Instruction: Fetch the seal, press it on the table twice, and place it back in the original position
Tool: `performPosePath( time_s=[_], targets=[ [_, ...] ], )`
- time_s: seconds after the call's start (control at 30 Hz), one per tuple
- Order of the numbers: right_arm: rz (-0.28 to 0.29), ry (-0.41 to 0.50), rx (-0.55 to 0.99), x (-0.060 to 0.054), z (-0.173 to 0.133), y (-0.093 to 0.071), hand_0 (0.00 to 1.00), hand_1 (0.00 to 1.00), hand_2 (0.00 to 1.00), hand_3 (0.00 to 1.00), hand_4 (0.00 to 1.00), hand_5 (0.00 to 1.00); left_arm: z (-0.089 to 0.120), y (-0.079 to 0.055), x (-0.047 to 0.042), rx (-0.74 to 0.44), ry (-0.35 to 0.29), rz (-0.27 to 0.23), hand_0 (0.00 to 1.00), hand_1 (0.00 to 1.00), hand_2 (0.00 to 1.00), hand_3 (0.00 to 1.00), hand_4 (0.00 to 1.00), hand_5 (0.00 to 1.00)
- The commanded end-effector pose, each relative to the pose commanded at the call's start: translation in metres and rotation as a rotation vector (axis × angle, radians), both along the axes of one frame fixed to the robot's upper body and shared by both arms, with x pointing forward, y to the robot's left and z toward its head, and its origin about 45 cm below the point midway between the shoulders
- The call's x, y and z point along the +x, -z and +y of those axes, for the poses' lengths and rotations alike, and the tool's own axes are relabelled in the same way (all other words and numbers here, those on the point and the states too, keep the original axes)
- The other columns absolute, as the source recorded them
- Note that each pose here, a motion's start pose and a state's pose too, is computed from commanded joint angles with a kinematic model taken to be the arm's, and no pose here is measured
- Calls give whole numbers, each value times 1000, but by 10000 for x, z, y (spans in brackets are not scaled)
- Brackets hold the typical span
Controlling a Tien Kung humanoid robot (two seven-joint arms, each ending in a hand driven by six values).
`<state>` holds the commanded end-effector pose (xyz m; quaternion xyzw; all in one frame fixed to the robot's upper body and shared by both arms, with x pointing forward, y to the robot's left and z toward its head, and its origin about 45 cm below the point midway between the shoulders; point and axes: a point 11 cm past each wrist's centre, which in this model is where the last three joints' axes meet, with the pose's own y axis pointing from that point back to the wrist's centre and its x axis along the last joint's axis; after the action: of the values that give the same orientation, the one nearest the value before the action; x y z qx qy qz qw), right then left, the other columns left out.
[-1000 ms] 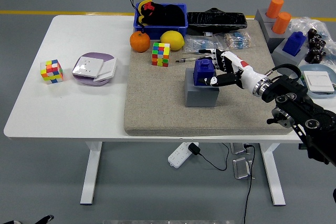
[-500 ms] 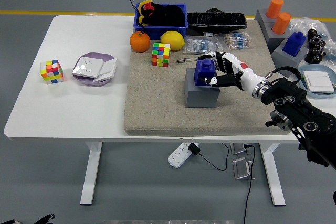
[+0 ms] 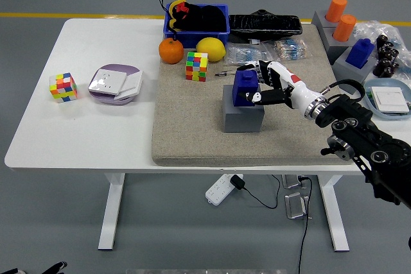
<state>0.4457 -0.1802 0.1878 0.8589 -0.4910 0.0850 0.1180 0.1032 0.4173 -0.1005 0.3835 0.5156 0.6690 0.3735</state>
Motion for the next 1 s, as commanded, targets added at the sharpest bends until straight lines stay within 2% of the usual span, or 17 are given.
performPosePath(
  time_s=[0.27, 0.53, 0.8, 1.0],
  targets=[
    [-46, -1, -12, 63, -40, -166, 456, 321, 343, 336, 651, 2, 4, -4, 13, 1, -2, -5, 809, 790, 766, 802, 691, 421],
    [-72, 37, -48, 103, -335, -266, 454, 319, 341, 333, 633, 2, 8, -6, 12, 0, -9, 1, 810, 790, 766, 803, 694, 423],
    [-59, 138, -70, 89, -787, -187, 454, 320, 341, 333, 632, 2, -15, 0, 24, -4, -10, -8, 810, 789, 766, 803, 695, 421],
    [-19, 201, -96, 8, -1056, 6, 452, 319, 341, 332, 627, 2, -34, 6, 24, -9, -10, -9, 810, 791, 767, 803, 695, 421]
  ],
)
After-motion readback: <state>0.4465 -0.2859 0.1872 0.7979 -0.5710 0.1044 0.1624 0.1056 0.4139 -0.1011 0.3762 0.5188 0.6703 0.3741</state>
